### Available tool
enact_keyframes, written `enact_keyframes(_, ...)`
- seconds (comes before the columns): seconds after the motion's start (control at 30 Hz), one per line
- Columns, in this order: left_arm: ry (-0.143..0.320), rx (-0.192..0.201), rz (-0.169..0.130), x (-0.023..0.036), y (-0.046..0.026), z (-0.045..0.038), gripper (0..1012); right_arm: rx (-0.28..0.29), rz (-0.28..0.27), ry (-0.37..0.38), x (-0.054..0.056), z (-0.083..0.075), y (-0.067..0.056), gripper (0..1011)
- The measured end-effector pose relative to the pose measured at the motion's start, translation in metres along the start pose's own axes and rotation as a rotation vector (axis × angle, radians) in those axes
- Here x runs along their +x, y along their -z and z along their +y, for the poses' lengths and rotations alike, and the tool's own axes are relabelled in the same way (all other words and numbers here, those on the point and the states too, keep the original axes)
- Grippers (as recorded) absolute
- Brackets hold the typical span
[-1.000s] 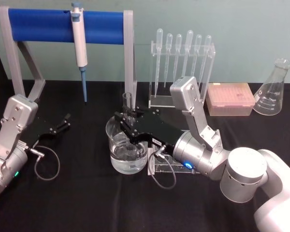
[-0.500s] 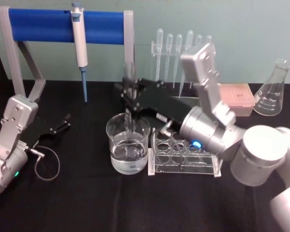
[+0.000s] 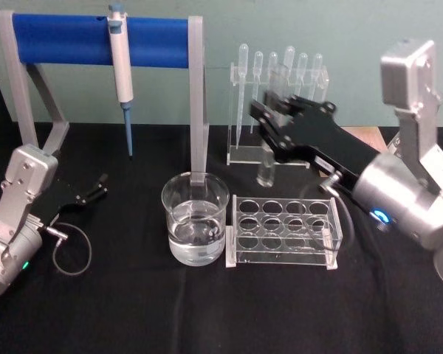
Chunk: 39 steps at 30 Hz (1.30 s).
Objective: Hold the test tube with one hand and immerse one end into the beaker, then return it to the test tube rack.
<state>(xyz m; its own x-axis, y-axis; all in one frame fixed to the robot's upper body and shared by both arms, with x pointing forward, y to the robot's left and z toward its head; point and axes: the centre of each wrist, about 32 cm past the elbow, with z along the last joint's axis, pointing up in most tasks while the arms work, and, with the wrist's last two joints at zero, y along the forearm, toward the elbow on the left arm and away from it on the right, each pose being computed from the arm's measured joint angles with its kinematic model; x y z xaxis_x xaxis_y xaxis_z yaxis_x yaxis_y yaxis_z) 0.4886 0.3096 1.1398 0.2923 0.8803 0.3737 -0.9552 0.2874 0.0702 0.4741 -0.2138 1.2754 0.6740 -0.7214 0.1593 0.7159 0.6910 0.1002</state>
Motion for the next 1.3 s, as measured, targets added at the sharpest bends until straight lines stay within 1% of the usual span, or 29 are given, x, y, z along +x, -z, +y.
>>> enact_keyframes(0.03, 0.000, 0.000, 0.000, 0.0000, 0.0000, 0.0000, 1000, -0.017, 0.000, 0.012, 0.001, -0.006, 0.003, 225)
enact_keyframes(0.13, 0.000, 0.000, 0.000, 0.0000, 0.0000, 0.0000, 1000, -0.043, 0.005, 0.029, 0.002, -0.014, 0.010, 225)
enact_keyframes(0.17, 0.000, 0.000, 0.000, 0.0000, 0.0000, 0.0000, 1000, -0.060, 0.010, 0.036, 0.003, -0.017, 0.014, 225)
enact_keyframes(0.23, 0.000, 0.000, 0.000, 0.0000, 0.0000, 0.0000, 1000, -0.074, 0.013, 0.044, 0.003, -0.020, 0.019, 225)
enact_keyframes(0.27, 0.000, 0.000, 0.000, 0.0000, 0.0000, 0.0000, 1000, -0.087, 0.014, 0.052, 0.004, -0.022, 0.023, 224)
enact_keyframes(0.4, 0.000, 0.000, 0.000, 0.0000, 0.0000, 0.0000, 1000, -0.106, 0.016, 0.062, 0.005, -0.024, 0.032, 225)
enact_keyframes(0.47, 0.000, 0.000, 0.000, 0.0000, 0.0000, 0.0000, 1000, -0.114, 0.020, 0.063, 0.005, -0.023, 0.037, 225)
enact_keyframes(0.7, 0.000, 0.000, 0.000, 0.0000, 0.0000, 0.0000, 1000, -0.120, 0.027, 0.048, 0.003, -0.016, 0.045, 225)
enact_keyframes(1.0, 0.000, 0.000, 0.000, 0.0000, 0.0000, 0.0000, 1000, -0.137, 0.037, 0.029, 0.001, -0.006, 0.058, 225)
enact_keyframes(1.17, 0.000, 0.000, 0.000, 0.0000, 0.0000, 0.0000, 1000, -0.164, 0.035, 0.017, -0.001, -0.001, 0.067, 225)
enact_keyframes(1.3, 0.000, 0.000, 0.000, 0.0000, 0.0000, 0.0000, 1000, -0.183, 0.029, 0.008, -0.003, 0.001, 0.071, 225)
